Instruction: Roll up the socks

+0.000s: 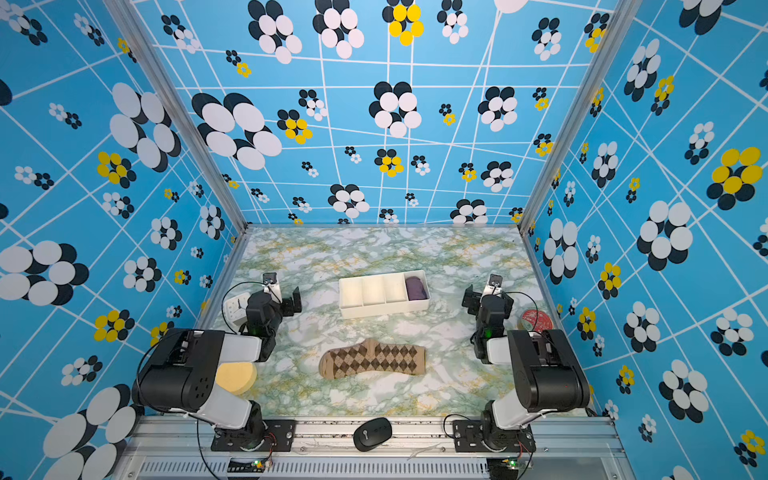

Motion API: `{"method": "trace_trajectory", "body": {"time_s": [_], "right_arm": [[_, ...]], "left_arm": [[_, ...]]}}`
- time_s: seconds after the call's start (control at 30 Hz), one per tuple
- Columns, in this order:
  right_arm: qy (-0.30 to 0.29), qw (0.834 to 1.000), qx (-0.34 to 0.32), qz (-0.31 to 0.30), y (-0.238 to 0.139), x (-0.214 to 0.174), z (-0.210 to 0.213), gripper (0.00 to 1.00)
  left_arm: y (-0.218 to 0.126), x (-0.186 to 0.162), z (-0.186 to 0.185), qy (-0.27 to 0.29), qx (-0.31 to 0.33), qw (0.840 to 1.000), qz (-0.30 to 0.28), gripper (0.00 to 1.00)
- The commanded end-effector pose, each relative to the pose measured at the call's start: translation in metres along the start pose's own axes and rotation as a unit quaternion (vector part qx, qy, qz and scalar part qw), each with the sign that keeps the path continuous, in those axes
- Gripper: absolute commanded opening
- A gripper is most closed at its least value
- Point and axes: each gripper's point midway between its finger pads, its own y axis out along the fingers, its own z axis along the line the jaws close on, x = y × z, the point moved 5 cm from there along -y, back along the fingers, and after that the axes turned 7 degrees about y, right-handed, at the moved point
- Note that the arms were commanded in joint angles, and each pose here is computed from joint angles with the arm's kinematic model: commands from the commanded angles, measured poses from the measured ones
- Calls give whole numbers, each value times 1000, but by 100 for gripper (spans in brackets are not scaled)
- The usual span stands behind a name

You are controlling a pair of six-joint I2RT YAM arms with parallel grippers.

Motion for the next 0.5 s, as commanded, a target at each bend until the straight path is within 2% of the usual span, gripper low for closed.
{"method": "trace_trajectory", "body": {"time_s": [0.0, 0.1, 0.23, 0.47], "right_arm": [[-5, 1000, 5, 1, 3, 2, 4, 100], [-6, 1000, 8, 3, 3, 2, 5, 100], [-23, 999, 46, 18, 6, 0, 16, 99], [-23, 998, 46, 19, 6, 0, 16, 99]], "left_arm": [[2, 7, 2, -5, -3, 1000, -7, 99], [2, 7, 2, -5, -2, 1000, -6, 99], [2, 7, 2, -5, -2, 1000, -6, 99], [3, 7, 1, -6, -24, 1000, -4, 99]]}}
